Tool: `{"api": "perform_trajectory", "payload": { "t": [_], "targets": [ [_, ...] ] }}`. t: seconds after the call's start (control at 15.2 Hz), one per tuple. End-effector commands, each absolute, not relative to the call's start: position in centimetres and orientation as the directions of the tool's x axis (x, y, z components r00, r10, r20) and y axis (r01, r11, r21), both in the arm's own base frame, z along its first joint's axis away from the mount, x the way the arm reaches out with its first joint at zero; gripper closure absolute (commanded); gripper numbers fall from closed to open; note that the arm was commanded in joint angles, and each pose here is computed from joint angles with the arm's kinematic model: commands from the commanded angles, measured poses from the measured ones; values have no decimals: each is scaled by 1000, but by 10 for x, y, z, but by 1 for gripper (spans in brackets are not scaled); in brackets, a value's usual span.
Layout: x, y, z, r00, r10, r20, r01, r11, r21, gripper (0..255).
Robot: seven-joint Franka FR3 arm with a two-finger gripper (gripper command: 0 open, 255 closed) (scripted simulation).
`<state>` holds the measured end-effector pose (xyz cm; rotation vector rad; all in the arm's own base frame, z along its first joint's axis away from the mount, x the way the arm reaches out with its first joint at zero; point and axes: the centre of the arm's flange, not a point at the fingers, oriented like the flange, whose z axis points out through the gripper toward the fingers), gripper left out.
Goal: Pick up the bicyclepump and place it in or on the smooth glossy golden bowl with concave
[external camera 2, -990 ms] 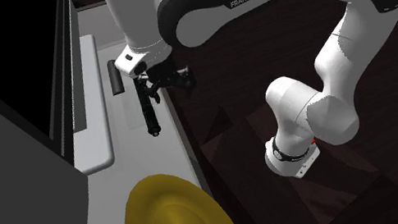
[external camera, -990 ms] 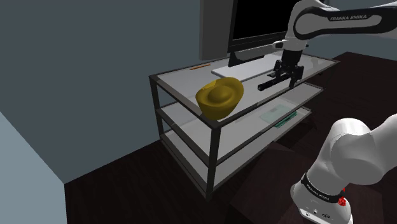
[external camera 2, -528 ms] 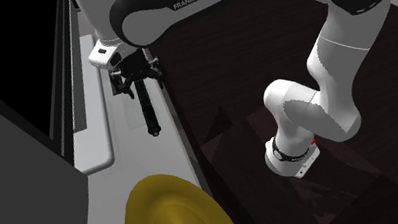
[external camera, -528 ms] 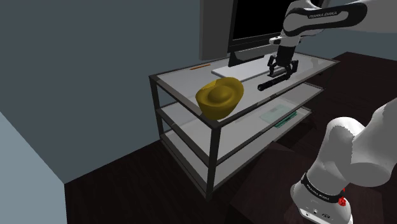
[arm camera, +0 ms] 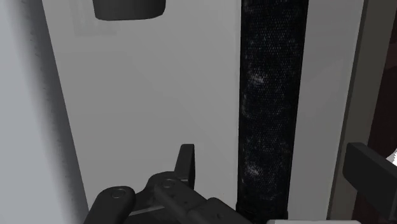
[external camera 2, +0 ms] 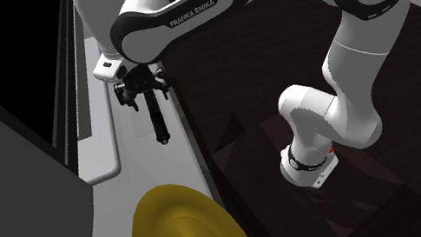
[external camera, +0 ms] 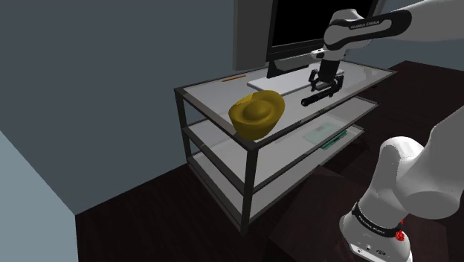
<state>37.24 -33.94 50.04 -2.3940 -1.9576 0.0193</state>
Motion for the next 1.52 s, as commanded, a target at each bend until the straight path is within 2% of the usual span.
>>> {"api": "perform_trajectory", "payload": {
  "t": [0.0,0.46,0.53,1.12,1.45],
  "targets": [
    [372,-339,492,199,980,21,979,-198,-45,0],
    [372,-339,492,199,980,21,979,-198,-45,0],
    [372,-339,492,199,980,21,979,-198,-45,255],
    [372,-339,492,199,980,21,979,-198,-45,255],
    [372,-339,519,199,980,21,979,-198,-45,255]
  ]
}}
